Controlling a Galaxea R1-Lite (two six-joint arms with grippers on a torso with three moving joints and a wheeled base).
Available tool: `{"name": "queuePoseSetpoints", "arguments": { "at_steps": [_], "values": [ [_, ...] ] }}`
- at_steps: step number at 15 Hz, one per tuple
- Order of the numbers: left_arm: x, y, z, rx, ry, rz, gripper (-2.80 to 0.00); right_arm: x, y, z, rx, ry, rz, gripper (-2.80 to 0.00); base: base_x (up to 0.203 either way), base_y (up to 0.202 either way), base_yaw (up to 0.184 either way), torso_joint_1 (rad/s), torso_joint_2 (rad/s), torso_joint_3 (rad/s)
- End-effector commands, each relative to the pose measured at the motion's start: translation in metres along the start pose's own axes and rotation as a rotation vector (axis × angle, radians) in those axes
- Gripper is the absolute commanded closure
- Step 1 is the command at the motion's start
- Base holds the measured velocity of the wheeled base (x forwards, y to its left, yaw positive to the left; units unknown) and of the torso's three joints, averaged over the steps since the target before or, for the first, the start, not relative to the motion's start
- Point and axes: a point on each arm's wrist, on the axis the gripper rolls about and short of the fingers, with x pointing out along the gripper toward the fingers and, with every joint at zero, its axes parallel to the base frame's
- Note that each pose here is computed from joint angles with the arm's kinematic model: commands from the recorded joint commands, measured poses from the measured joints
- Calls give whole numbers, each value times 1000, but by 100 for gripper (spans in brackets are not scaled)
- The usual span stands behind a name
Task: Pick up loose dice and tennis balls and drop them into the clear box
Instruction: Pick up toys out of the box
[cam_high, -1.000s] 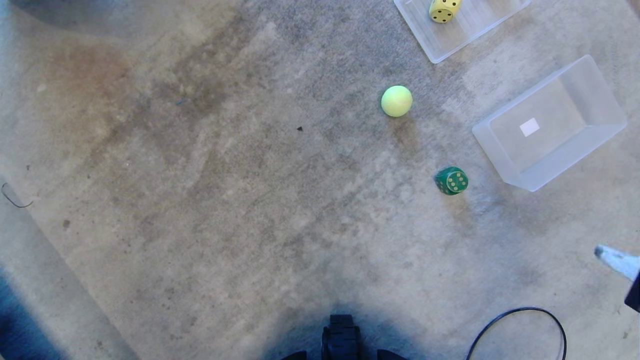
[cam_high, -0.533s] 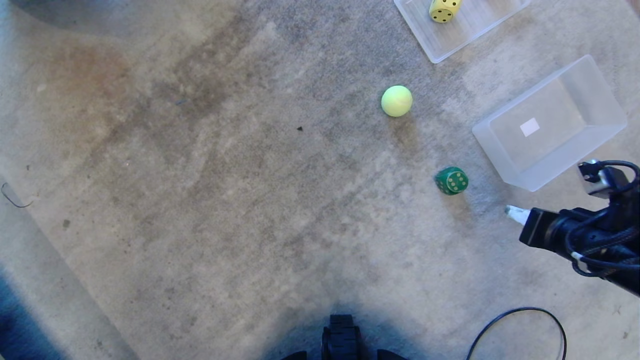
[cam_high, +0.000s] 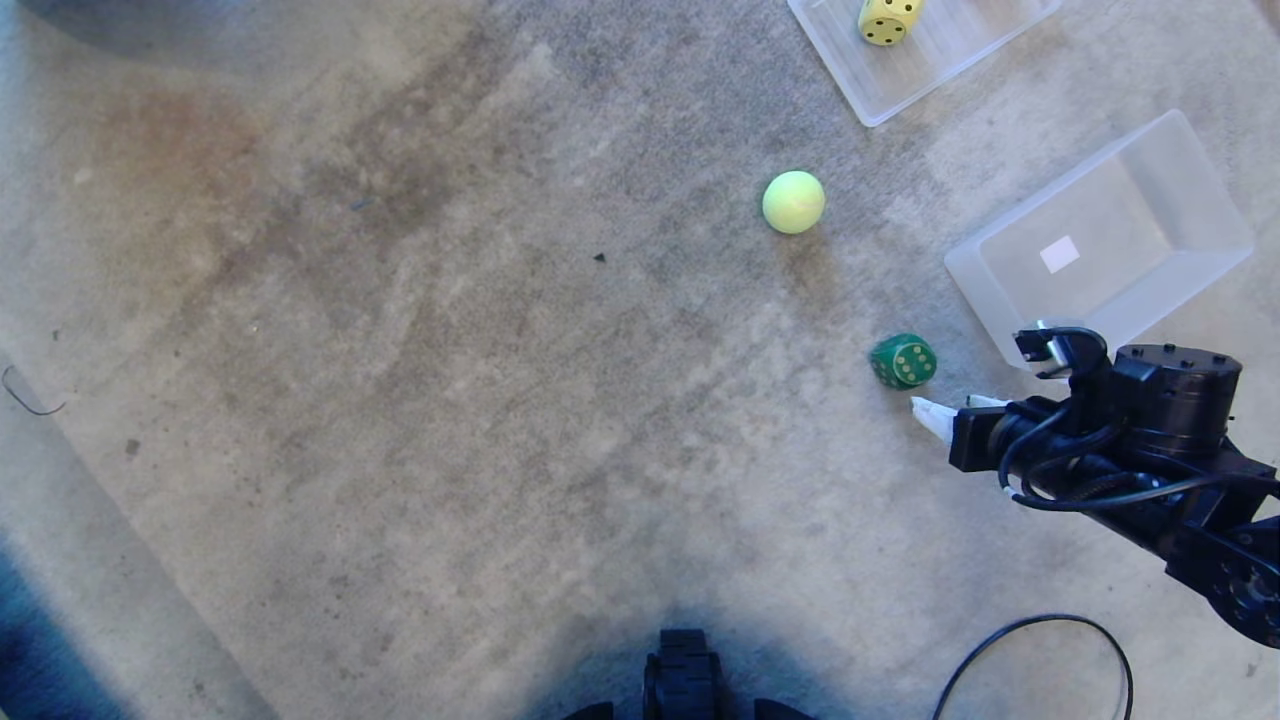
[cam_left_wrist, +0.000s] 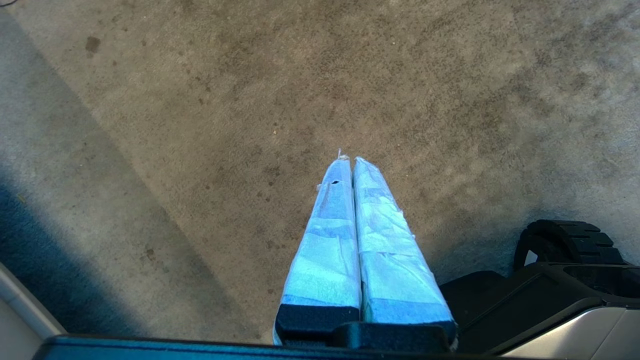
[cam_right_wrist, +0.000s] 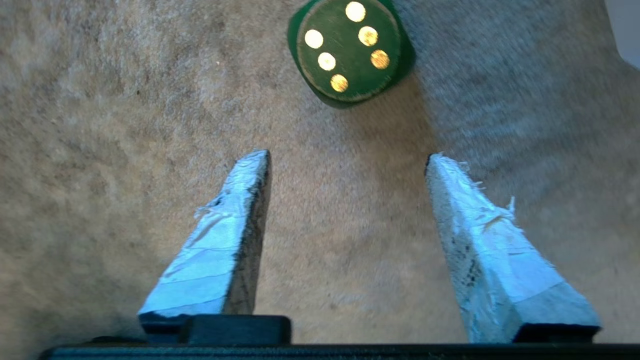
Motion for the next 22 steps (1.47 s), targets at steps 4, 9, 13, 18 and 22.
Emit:
{"name": "queuePoseSetpoints", "arguments": {
  "at_steps": [4, 9, 13, 18, 22],
  "values": [
    [0, 0, 0, 0, 0, 0, 0, 24, -2, -14, -40, -63, 123, -280, 0, 0, 0, 0, 0, 0],
    [0, 0, 0, 0, 0, 0, 0, 36, -31, -12, -232, -133, 74, -280, 0, 0, 0, 0, 0, 0],
    [0, 0, 0, 0, 0, 0, 0, 36, -32, -14, -245, -112, 88, -280, 0, 0, 0, 0, 0, 0],
    [0, 0, 0, 1, 0, 0, 0, 55, -33, -18, -260, -175, 118, -280, 0, 0, 0, 0, 0, 0],
    [0, 0, 0, 0, 0, 0, 0, 72, -35, -22, -269, -209, 112, -280, 0, 0, 0, 0, 0, 0]
  ]
}}
